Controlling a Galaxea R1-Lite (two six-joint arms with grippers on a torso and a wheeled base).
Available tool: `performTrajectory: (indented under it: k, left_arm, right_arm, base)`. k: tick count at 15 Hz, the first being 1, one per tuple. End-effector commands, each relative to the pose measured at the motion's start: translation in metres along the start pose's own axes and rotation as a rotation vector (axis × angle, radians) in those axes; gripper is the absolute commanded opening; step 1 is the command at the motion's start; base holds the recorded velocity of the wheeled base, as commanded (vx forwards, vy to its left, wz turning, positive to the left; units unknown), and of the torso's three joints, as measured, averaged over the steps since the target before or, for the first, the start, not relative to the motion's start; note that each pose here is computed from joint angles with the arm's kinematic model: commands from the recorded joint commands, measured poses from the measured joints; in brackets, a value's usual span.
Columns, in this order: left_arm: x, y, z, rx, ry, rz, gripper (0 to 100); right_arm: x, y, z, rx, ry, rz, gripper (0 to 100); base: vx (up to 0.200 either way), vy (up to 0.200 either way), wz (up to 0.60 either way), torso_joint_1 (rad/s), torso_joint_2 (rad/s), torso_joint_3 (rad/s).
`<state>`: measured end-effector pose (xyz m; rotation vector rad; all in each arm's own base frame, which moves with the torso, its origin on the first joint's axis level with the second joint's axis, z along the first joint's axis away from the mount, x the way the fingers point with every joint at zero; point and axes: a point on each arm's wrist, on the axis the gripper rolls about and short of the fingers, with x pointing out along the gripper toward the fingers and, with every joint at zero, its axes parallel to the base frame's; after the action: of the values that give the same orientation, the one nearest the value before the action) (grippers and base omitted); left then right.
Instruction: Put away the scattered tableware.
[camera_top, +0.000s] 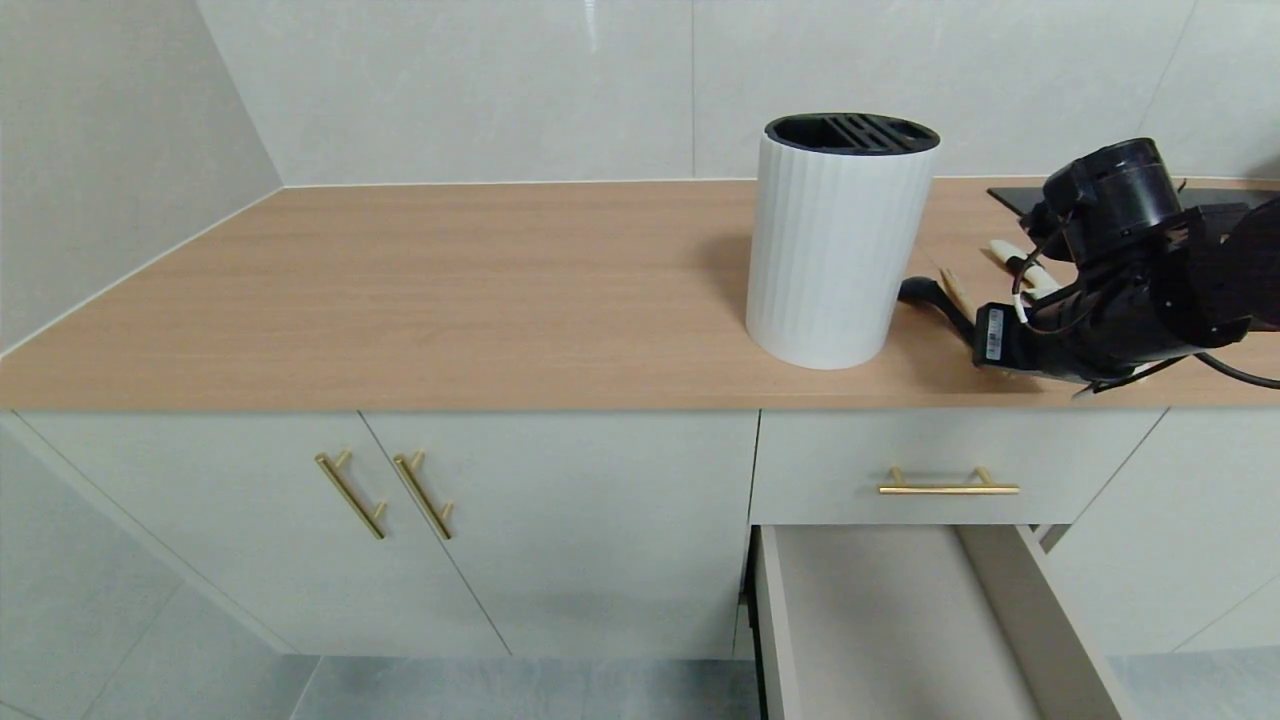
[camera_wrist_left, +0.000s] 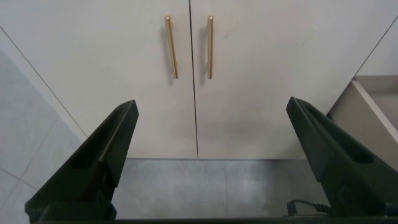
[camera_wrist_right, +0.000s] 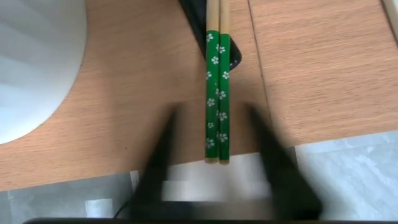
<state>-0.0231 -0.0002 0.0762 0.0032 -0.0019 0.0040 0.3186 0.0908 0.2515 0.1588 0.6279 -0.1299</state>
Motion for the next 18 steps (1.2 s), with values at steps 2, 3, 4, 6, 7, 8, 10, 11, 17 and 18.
performTrajectory:
  k: [2,3,4,6,7,8,10,11,17,18]
  left_arm:
    - [0.000,0.000,0.000,0.000,0.000,0.001,100]
    - [0.000,0.000,0.000,0.000,0.000,0.001,100]
    - [0.000,0.000,0.000,0.000,0.000,0.001,100]
    - [0.000,0.000,0.000,0.000,0.000,0.001,100]
    - [0.000,0.000,0.000,0.001,0.000,0.001,100]
    - [0.000,0.000,0.000,0.000,0.000,0.001,100]
    - [0.000,0.000,0.000,0.000,0.000,0.001,100]
    - [0.000,0.000,0.000,0.000,0.000,0.001,100]
    - [0.000,0.000,0.000,0.000,0.000,0.001,100]
    - [0.000,0.000,0.000,0.000,0.000,0.001,100]
  right_arm:
    - [-0.003,0.000,0.001,0.001,-0.005,0.000,0]
    - [-0.011,-0.004,0.003,0.007,-0.034,-0.030,0]
    - [-0.020,-0.007,0.004,0.012,-0.060,-0.058,0]
    - [-0.048,-0.016,0.003,0.022,-0.104,-0.052,0]
    - [-0.059,-0.019,0.001,0.024,-0.112,-0.043,0]
    - [-0.067,-0.026,-0.011,0.020,-0.097,-0.045,0]
    - [-0.091,-0.038,-0.028,0.022,-0.094,-0.012,0]
    - [-0.100,-0.043,-0.031,0.034,-0.101,0.006,0]
    - [-0.187,-0.084,-0.079,0.010,-0.038,0.311,0]
    - [-0.195,-0.088,-0.086,-0.006,-0.007,0.364,0]
  base:
    - [0.000,0.000,0.00,0.000,0.00,0.000]
    - [0.000,0.000,0.00,0.000,0.00,0.000]
    - [0.000,0.000,0.00,0.000,0.00,0.000]
    - [0.000,0.000,0.00,0.000,0.00,0.000]
    - [0.000,0.000,0.00,0.000,0.00,0.000]
    - [0.000,0.000,0.00,0.000,0.00,0.000]
    - [0.000,0.000,0.00,0.000,0.00,0.000]
    - [0.000,0.000,0.00,0.000,0.00,0.000]
    - [0.000,0.000,0.00,0.000,0.00,0.000]
    - [0.000,0.000,0.00,0.000,0.00,0.000]
